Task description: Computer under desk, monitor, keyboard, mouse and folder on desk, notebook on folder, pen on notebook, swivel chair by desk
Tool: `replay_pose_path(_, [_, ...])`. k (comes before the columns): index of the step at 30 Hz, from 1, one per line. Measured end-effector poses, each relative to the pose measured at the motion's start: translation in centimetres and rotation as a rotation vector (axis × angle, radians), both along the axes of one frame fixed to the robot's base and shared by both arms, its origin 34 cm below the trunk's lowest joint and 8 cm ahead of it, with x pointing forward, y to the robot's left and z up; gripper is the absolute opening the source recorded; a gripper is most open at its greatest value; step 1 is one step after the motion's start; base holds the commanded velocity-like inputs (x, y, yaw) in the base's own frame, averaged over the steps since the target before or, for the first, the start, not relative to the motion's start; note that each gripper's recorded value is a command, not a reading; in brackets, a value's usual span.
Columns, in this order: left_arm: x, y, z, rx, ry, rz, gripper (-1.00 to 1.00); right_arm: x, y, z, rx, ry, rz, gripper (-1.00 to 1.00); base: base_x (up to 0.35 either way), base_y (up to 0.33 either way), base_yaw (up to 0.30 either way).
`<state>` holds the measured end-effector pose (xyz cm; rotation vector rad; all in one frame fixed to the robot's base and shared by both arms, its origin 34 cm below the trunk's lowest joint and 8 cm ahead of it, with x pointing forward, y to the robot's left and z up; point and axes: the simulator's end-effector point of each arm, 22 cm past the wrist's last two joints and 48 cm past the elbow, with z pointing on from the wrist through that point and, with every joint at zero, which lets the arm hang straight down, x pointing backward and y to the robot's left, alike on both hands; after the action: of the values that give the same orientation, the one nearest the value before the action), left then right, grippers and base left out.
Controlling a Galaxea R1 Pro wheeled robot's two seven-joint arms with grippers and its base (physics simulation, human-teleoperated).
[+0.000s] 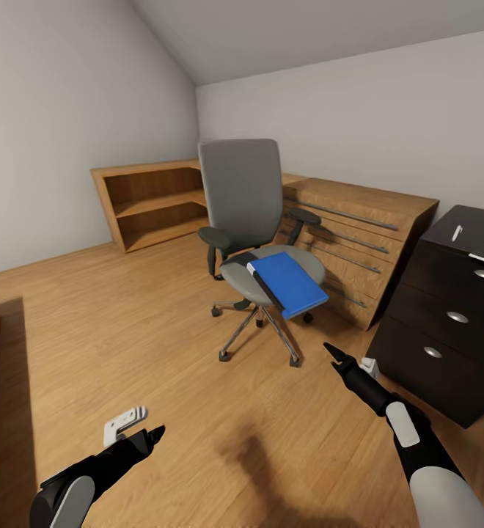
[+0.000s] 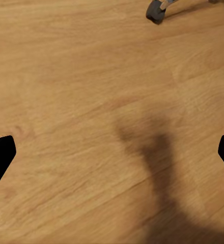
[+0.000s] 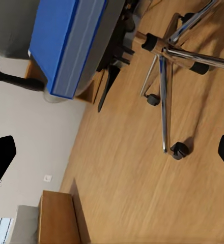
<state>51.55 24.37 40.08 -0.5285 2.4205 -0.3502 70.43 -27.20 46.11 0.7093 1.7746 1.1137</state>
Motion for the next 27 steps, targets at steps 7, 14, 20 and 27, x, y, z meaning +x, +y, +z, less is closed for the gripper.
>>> replay_pose_path(7, [-0.1,-0.1,-0.4,-0.003,0.007,-0.003,1.00,0.0,0.3,0.1,0.013,-0.016,0.013,1.00,0.000,0.000,0.000])
replay_pose_path(14, [-0.2,0.1,-0.5,0.003,0.012,-0.003,1.00,0.1,0.5,0.4,0.016,-0.027,0.015,1.00,0.000,0.000,0.000])
replay_pose_path(20, [-0.2,0.1,-0.6,0.007,0.014,-0.003,1.00,0.1,0.8,1.5,0.034,-0.068,0.032,1.00,0.000,0.000,0.000])
replay_pose_path(27, [-0.2,0.1,-0.6,0.007,0.015,-0.003,1.00,-0.2,1.8,3.5,0.075,-0.148,0.074,1.00,0.018,0.000,0.000])
